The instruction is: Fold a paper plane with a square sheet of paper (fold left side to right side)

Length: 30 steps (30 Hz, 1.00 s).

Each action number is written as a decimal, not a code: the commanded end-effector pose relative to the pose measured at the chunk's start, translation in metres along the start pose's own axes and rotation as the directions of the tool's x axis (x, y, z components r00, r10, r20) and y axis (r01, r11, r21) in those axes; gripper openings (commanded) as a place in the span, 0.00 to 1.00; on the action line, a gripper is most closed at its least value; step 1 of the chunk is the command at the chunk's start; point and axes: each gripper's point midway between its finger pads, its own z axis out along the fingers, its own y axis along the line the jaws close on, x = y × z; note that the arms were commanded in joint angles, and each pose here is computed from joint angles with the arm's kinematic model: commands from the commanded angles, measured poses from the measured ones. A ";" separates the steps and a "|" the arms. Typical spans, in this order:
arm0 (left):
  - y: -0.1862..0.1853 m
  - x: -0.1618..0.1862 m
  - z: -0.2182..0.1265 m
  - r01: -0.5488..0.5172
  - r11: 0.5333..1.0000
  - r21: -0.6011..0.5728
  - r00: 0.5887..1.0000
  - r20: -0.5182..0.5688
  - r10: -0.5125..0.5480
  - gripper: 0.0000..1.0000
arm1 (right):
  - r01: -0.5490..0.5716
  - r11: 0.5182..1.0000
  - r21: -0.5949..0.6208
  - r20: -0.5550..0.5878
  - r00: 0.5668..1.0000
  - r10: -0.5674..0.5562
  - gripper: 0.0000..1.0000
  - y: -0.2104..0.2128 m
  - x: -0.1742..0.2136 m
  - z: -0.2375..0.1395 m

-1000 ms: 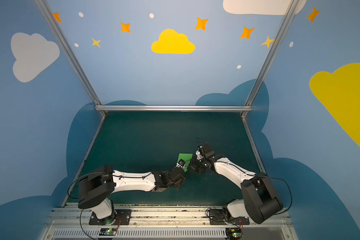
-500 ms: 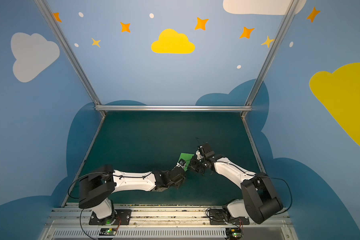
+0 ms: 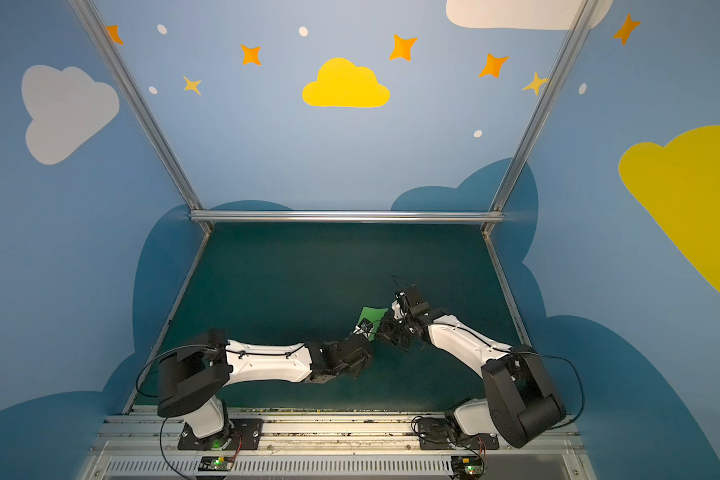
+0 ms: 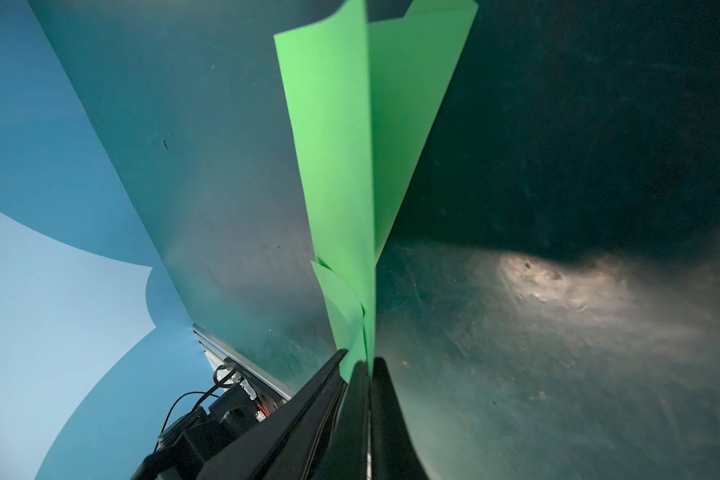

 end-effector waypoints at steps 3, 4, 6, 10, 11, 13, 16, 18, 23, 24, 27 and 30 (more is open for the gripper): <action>0.001 -0.001 0.003 -0.020 1.000 -0.017 1.000 -0.004 0.020 0.31 | -0.008 1.000 0.019 -0.002 1.000 0.008 0.00 -0.001 -0.001 0.000; 0.001 -0.001 0.004 -0.024 1.000 -0.018 1.000 -0.006 0.024 0.33 | -0.007 1.000 0.016 0.000 1.000 0.007 0.00 0.000 -0.001 0.000; 0.001 -0.001 0.005 -0.031 0.999 -0.024 0.999 -0.011 0.031 0.36 | -0.007 1.000 0.016 0.001 1.000 0.007 0.00 0.000 -0.002 0.000; 0.002 0.001 0.009 -0.055 0.998 -0.039 0.998 -0.017 0.054 0.40 | -0.008 1.000 0.016 -0.001 1.000 0.008 0.00 0.000 -0.002 0.000; 0.003 0.001 0.009 -0.059 0.997 -0.043 0.998 -0.017 0.058 0.41 | -0.009 1.000 0.015 -0.002 1.000 0.009 0.00 0.000 -0.002 0.000; 0.004 0.002 0.010 -0.073 0.996 -0.054 0.997 -0.019 0.072 0.43 | -0.011 1.000 0.016 0.000 1.000 0.011 0.00 0.000 -0.003 -0.001; 0.008 0.005 0.012 -0.085 0.993 -0.076 0.996 -0.026 0.084 0.43 | -0.011 1.000 0.015 -0.004 1.000 0.011 0.00 -0.001 -0.003 0.000; 0.010 0.006 0.012 -0.086 0.993 -0.086 0.996 -0.026 0.084 0.43 | -0.013 1.000 0.014 -0.004 1.000 0.013 0.00 -0.001 -0.003 0.000; 0.013 0.009 0.013 -0.093 0.991 -0.096 0.995 -0.030 0.091 0.36 | -0.013 1.000 0.014 -0.002 1.000 0.013 0.00 -0.001 -0.004 0.001; 0.013 0.010 0.014 -0.095 0.991 -0.098 0.995 -0.031 0.092 0.34 | -0.014 1.000 0.014 -0.003 1.000 0.015 0.00 -0.001 -0.005 0.001; 0.013 0.012 0.016 -0.106 0.989 -0.100 0.994 -0.037 0.103 0.28 | -0.016 1.000 0.015 -0.005 1.000 0.016 0.00 -0.002 -0.004 0.001; 0.012 0.012 0.016 -0.117 0.989 -0.091 0.993 -0.039 0.114 0.20 | -0.017 1.000 0.015 -0.007 1.000 0.017 0.00 -0.002 -0.004 0.001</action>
